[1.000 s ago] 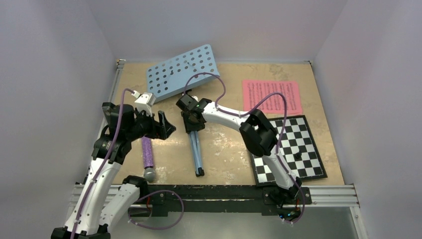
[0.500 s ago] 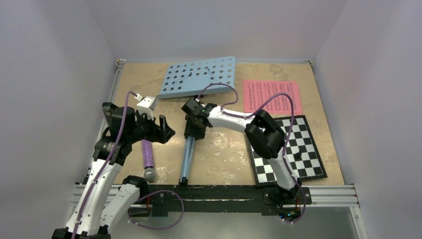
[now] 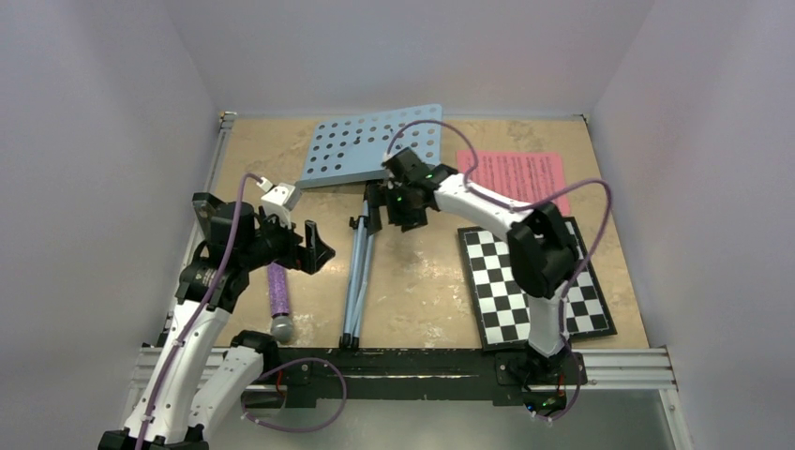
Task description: Pack up the instrument practice props
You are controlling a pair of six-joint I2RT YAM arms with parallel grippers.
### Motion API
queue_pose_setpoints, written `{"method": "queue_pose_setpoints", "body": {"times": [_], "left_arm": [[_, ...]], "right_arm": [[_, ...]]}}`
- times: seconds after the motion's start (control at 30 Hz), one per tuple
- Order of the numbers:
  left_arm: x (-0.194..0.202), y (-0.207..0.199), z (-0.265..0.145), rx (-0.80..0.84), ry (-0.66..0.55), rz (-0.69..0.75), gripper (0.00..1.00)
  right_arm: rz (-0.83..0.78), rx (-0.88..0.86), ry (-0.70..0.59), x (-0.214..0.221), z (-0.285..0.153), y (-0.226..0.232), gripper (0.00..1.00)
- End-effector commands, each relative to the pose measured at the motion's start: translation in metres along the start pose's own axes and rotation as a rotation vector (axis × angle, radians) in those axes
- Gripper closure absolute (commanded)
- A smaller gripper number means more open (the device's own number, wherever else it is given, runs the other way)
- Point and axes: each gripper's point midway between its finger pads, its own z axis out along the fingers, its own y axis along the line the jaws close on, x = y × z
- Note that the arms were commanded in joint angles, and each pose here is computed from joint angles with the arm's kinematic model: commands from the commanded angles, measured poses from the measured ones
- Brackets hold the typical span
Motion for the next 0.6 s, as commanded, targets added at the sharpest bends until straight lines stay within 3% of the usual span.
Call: {"method": "queue_pose_setpoints", "body": {"times": [0.0,0.2,0.37,0.57], "left_arm": [[-0.024,0.004,0.003,-0.013,-0.059,0.057,0.01],[-0.062,0.025,-0.002,-0.137,-0.122,0.167,0.01],[-0.096,0.032,-0.004,-0.184,-0.179,0.206,0.01],[-0.118,0.046,0.004,-0.224,-0.171,0.257,0.01]], "right_arm": [[-0.2,-0.092,-0.203,-0.041,-0.107,0.005,0.02],[-0.316,0.182,-0.527,-0.09,-0.219,-0.022,0.02],[-0.437,0.356,-0.893,-0.134,-0.327,-0.034,0.01],[-0.376,0.456,-1.016,-0.158,-0.37,-0.043,0.01]]}}
